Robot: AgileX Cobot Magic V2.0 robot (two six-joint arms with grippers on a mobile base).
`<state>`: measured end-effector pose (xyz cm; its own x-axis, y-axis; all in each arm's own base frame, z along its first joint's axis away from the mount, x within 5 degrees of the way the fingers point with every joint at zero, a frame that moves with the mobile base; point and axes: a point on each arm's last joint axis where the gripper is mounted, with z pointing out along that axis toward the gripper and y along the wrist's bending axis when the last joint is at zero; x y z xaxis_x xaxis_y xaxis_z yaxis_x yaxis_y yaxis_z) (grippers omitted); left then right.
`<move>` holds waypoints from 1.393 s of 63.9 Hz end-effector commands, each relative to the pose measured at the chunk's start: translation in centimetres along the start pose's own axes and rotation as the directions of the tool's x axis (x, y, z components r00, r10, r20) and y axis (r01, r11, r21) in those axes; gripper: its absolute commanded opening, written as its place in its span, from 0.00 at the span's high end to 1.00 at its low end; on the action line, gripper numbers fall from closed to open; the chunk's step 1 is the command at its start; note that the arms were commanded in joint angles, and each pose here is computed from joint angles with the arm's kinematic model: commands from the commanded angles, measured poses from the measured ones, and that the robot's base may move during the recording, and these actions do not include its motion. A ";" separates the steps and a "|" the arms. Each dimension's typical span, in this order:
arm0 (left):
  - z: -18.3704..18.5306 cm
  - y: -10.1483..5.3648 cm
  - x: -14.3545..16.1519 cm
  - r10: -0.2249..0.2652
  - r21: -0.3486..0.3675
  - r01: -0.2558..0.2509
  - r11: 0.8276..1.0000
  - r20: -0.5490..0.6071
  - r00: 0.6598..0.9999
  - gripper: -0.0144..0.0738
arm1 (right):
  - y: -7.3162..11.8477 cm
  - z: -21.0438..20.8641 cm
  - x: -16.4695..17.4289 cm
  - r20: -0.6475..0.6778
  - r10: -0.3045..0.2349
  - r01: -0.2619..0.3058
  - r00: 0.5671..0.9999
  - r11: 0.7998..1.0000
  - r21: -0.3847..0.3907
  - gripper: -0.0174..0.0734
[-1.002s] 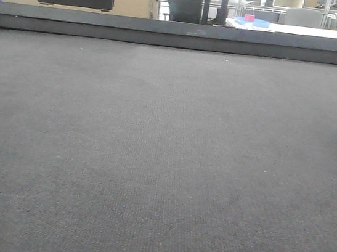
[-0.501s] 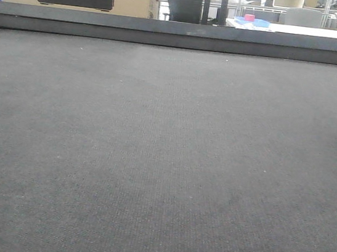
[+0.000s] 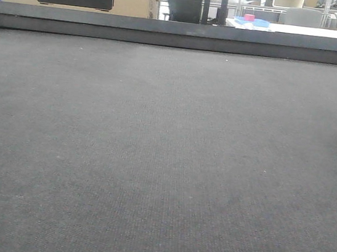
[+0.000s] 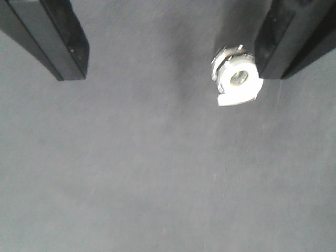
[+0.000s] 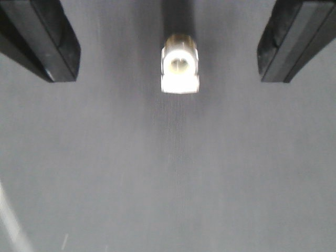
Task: Place valve from conveyor to right shelf box
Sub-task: 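Lower the right gripper onto a valve and close it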
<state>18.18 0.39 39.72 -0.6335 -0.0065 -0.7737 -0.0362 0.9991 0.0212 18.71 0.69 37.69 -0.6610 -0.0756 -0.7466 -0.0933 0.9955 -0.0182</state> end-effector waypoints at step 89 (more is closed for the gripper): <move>3.3 0.8 -1.5 0.030 -0.045 -0.047 0.998 -0.318 0.948 0.23 | -0.7 18.5 1.4 -0.558 -0.087 0.043 0.825 0.995 -0.091 0.98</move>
<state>21.42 0.80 38.53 -0.8202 0.0040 -0.5721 -0.0412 0.9970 0.0661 31.64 0.98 23.57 -0.9639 -0.1685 -0.2064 -0.1777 0.9837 0.0266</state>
